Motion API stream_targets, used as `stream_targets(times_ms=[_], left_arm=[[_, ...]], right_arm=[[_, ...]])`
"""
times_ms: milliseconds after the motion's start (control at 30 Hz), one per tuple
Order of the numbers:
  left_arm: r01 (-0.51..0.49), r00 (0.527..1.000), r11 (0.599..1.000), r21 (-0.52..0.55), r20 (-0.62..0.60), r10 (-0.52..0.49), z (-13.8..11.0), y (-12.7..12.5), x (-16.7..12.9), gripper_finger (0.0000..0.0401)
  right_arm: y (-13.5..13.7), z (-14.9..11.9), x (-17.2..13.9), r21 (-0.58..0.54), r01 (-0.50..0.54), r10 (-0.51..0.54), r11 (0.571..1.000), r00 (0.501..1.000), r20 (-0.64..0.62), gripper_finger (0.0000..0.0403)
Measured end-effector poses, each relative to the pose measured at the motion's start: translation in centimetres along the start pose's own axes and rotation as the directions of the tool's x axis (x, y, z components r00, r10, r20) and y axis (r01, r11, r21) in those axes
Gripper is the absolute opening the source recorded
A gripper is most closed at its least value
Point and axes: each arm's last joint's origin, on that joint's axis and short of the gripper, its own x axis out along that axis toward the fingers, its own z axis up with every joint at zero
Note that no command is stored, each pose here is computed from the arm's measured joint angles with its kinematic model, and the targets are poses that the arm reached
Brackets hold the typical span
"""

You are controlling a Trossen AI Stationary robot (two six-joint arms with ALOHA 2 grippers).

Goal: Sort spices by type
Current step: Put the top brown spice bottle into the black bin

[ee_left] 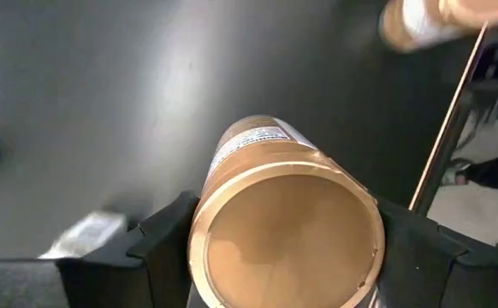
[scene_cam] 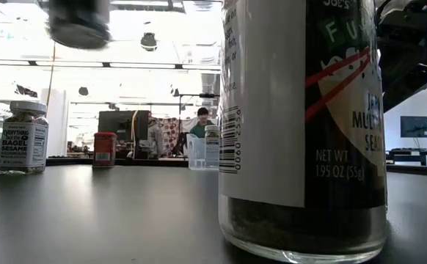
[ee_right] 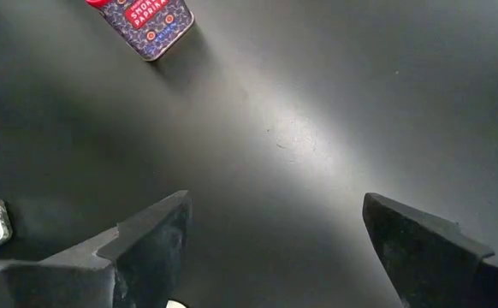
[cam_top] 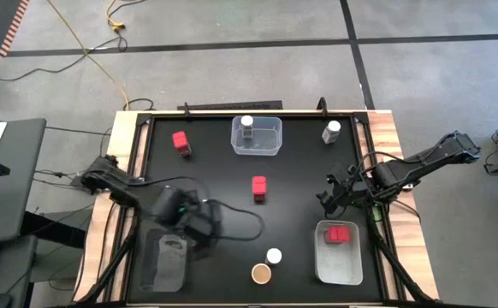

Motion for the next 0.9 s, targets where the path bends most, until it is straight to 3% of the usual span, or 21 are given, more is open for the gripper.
stream_targets(times_ms=[133, 400, 667, 900], left_arm=[[0.027, 0.999, 0.999, 0.033, 0.015, -0.028, -2.5, -0.7, -1.6, 0.0270], [0.024, 0.999, 0.998, 0.059, -0.032, -0.022, -7.3, -1.6, -1.6, 0.0270], [0.118, 0.993, 0.993, 0.022, 0.005, -0.118, -11.8, -0.6, -0.3, 0.0270], [0.100, 0.993, 0.994, 0.032, -0.064, -0.098, -14.1, 1.4, 2.6, 0.0270]], right_arm=[[0.0, 0.0, 0.0, 0.000, -0.001, 0.001, 1.000, 1.000, -0.002, 0.0372], [0.0, 0.0, 0.0, 0.001, -0.001, 0.001, 1.000, 1.000, -0.002, 0.0372], [0.0, 0.0, 0.0, 0.001, -0.001, 0.001, 1.000, 1.000, -0.002, 0.0372], [0.0, 0.0, 0.0, 0.003, -0.001, 0.001, 1.000, 1.000, -0.002, 0.0372]])
